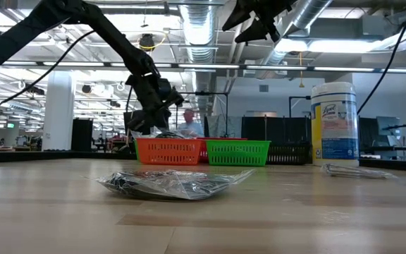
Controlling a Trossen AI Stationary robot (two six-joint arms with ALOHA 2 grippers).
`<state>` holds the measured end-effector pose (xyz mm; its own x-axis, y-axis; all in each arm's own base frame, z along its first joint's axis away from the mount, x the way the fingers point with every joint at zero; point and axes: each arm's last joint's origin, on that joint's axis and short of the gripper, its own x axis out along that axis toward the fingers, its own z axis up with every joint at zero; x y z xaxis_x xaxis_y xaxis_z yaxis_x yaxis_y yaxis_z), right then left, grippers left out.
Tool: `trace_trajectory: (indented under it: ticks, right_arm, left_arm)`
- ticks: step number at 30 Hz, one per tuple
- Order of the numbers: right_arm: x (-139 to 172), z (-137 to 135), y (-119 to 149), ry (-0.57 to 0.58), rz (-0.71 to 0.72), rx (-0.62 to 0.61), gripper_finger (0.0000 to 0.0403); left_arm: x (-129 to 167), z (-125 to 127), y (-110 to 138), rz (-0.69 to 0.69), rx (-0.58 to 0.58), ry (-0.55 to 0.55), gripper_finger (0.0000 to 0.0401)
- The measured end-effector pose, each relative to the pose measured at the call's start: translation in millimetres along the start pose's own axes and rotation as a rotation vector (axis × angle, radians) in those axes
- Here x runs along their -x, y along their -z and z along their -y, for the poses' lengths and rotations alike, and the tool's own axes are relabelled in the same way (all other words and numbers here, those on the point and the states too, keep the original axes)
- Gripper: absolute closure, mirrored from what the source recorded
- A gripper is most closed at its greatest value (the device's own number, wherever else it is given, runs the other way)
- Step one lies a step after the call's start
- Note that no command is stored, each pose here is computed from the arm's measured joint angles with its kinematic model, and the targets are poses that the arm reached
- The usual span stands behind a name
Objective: Pick & Place Travel size toiletries
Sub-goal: Put the vanity pack into the green bin
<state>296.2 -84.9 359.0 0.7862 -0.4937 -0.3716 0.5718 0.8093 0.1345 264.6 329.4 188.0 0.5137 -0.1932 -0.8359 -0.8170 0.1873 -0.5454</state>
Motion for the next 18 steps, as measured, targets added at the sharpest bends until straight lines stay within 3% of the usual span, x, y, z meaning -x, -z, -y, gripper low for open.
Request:
trace_trajectory:
  ticks: [6, 18]
  right_arm:
    - [0.2, -0.8, 0.2, -0.002, -0.001, 0.001, 0.0145]
    - [0.2, -0.8, 0.2, -0.002, -0.001, 0.001, 0.0145]
  left_arm:
    - [4.3, 5.3, -3.1, 0.028, -0.096, 0.001, 0.0384]
    - [33.7, 17.7, -4.9, 0.119, -0.176, -0.196, 0.0247]
